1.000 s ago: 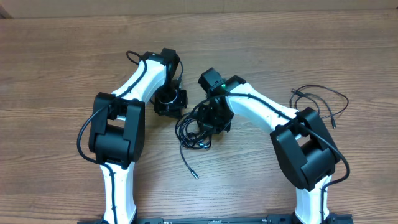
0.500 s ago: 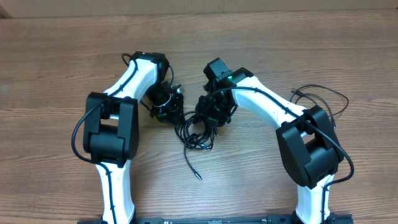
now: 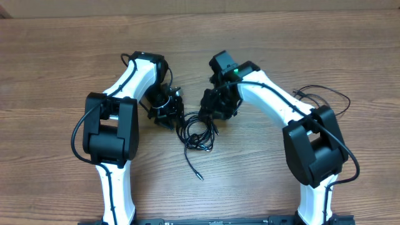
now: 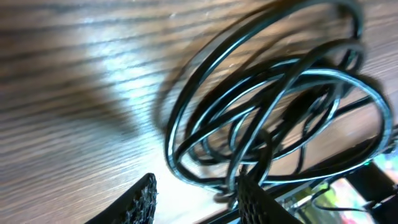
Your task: Untangle cables
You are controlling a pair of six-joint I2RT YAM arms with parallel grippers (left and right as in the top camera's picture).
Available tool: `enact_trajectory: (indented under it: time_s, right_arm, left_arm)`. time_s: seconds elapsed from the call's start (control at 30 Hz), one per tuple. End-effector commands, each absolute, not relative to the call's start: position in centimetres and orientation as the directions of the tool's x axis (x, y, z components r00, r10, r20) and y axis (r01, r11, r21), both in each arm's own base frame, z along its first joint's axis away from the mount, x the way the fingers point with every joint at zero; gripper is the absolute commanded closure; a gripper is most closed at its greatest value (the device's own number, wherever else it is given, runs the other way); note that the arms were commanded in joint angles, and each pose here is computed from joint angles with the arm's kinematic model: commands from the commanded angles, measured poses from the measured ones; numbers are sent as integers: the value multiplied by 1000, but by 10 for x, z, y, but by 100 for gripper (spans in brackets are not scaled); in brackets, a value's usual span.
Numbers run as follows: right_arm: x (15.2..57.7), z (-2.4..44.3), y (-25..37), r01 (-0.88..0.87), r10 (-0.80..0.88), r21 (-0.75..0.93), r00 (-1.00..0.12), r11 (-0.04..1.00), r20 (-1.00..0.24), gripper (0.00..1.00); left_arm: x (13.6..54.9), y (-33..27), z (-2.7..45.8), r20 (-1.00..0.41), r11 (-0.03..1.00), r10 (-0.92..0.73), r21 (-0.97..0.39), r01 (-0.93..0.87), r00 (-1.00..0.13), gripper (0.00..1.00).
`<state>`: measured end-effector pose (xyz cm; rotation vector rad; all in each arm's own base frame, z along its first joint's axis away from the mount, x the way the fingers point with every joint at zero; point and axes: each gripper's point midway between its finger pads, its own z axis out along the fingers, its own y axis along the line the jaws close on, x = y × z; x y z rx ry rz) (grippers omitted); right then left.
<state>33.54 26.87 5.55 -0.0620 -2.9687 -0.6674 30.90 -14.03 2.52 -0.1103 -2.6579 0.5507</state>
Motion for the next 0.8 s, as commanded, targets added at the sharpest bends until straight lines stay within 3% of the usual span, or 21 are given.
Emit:
enact_trajectory:
  time_s: [0.0, 0.13, 0.23, 0.3, 0.4, 0.63, 0.77]
  right_arm:
    - [353, 89, 267, 24, 16, 450, -1000, 893, 20, 57]
    - [341, 90, 267, 45, 8, 458, -997, 888, 82, 58]
    - [319, 93, 275, 66, -17, 477, -986, 877, 167, 70]
    - [311, 93, 280, 74, -23, 484, -981, 872, 192, 79]
    - [300, 90, 287, 130, 18, 463, -971, 877, 240, 83]
    - [282, 87, 309, 237, 113, 412, -946, 880, 303, 81]
    - [278, 79, 311, 285, 185, 345, -938, 894, 294, 71]
  left_arm:
    - [309, -126, 26, 384, 945, 151, -326, 20, -911, 57]
    - [312, -128, 28, 379, 936, 142, -351, 0, -914, 58]
    - [313, -146, 37, 336, 875, 224, -482, 37, -915, 58]
    - [315, -152, 39, 319, 857, 234, -513, 40, -918, 57]
    - [318, -153, 38, 302, 856, 236, -515, 51, -924, 55]
    - [328, -155, 32, 260, 865, 231, -496, 76, -938, 54]
    - [334, -151, 23, 259, 908, 184, -414, 63, -948, 58]
